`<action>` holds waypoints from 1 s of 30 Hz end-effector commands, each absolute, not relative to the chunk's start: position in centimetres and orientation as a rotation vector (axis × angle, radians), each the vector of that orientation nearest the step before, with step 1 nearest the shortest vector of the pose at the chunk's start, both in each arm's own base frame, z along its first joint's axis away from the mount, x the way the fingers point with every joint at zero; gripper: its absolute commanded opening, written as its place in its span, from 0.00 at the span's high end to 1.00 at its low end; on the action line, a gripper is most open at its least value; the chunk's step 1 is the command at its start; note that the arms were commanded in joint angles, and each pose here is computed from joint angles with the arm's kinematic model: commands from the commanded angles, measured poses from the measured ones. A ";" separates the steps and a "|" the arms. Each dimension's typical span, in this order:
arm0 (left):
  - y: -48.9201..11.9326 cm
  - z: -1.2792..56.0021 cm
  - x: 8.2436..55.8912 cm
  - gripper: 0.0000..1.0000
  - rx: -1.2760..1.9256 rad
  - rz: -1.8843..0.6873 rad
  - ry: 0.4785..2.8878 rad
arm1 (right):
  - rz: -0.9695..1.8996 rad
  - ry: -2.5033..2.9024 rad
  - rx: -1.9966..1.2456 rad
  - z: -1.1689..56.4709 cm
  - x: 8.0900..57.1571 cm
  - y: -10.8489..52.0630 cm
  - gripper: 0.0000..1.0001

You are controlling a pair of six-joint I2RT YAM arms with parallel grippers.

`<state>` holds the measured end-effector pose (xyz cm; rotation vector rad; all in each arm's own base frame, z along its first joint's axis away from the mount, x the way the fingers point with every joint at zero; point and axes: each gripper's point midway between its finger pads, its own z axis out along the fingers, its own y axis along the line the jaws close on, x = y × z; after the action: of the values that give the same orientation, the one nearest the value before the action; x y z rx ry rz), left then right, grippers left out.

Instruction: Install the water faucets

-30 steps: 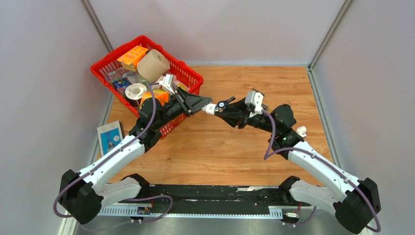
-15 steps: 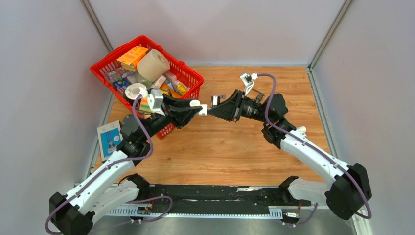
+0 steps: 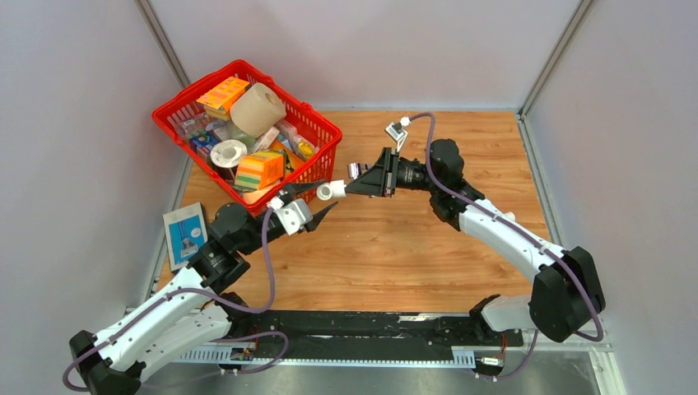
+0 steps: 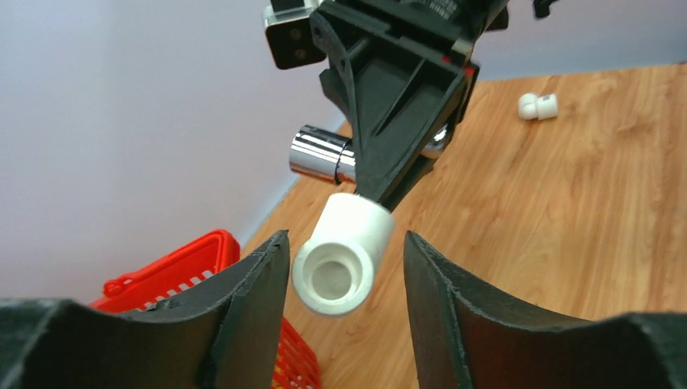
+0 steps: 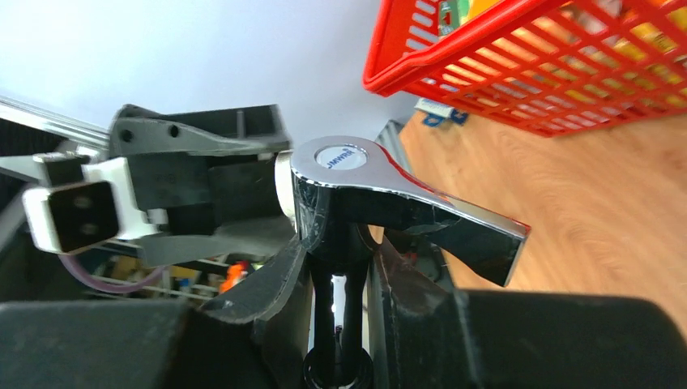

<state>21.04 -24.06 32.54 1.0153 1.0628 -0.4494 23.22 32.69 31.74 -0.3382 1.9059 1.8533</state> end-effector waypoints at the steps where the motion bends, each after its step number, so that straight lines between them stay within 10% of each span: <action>1: -23.0 36.1 20.6 0.34 0.789 -0.562 1.107 | 1.611 1.714 -0.510 33.9 24.5 32.1 1.00; 6: -22.3 38.0 21.3 0.16 0.473 -0.776 1.386 | 1.204 1.409 -0.688 35.3 25.7 29.6 1.00; 13: -22.6 35.9 23.5 0.15 0.321 -0.994 1.769 | 0.869 0.938 -0.988 37.2 22.6 27.6 1.00; 30: -28.2 36.8 20.0 0.16 0.635 -1.585 1.741 | 0.764 0.672 -1.235 38.2 19.6 27.9 1.00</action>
<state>21.91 -27.67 34.35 0.5344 1.8473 -1.4389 21.15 28.13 34.53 -1.1958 0.8649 0.8322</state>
